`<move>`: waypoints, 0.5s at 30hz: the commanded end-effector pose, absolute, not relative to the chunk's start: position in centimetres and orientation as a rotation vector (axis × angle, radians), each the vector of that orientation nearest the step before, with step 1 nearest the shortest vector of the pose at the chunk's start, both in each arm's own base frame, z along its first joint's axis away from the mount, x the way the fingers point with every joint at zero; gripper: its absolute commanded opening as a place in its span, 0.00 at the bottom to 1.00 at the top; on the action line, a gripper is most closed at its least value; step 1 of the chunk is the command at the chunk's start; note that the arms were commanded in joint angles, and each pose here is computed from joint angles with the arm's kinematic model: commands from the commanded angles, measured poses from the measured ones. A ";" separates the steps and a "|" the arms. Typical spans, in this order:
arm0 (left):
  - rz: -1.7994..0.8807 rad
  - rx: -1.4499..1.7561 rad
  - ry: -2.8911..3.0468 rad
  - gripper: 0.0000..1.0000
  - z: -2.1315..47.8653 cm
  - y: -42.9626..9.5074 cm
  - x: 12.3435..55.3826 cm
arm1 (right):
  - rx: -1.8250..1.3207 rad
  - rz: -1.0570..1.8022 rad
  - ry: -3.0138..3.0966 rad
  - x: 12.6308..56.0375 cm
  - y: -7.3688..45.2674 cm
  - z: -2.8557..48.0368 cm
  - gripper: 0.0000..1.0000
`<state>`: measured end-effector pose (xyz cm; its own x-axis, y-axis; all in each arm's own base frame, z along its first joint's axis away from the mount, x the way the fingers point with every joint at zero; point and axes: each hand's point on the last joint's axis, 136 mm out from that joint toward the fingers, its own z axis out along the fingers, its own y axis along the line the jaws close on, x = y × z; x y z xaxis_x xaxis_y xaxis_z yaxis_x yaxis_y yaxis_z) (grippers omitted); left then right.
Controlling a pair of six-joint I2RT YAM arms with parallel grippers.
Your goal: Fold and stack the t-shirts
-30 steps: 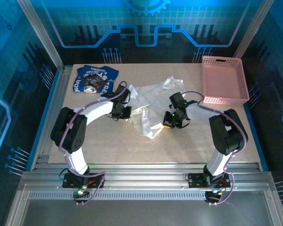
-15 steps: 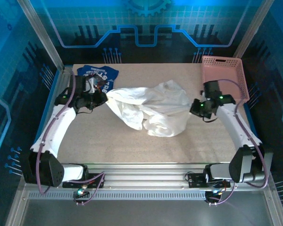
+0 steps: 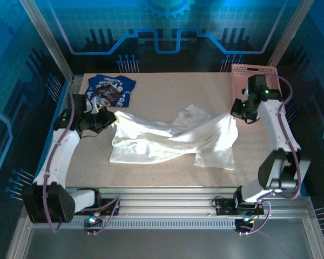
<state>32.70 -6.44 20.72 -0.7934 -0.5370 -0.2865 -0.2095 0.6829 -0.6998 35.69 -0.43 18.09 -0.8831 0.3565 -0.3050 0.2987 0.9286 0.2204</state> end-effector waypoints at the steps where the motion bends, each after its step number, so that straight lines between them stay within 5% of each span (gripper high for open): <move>1: -0.856 -0.572 2.430 0.00 18.2 -5.2 35.8 | 0.454 0.286 2.762 39.0 -0.4 15.9 0.03; 3: -0.812 -0.582 2.453 0.09 17.1 -4.6 37.7 | 0.436 0.321 2.754 40.9 0.2 15.1 0.21; 5: -0.787 -0.595 2.455 0.45 16.9 -4.1 39.2 | 0.418 0.347 2.736 42.0 0.7 15.8 0.52; 9: -0.815 -0.609 2.420 0.98 19.9 -4.4 38.9 | 0.325 0.363 2.710 39.4 2.6 19.1 0.75; 15: -0.801 -0.709 2.518 0.99 19.3 -5.0 29.7 | 0.562 0.528 2.807 27.7 4.5 17.5 0.76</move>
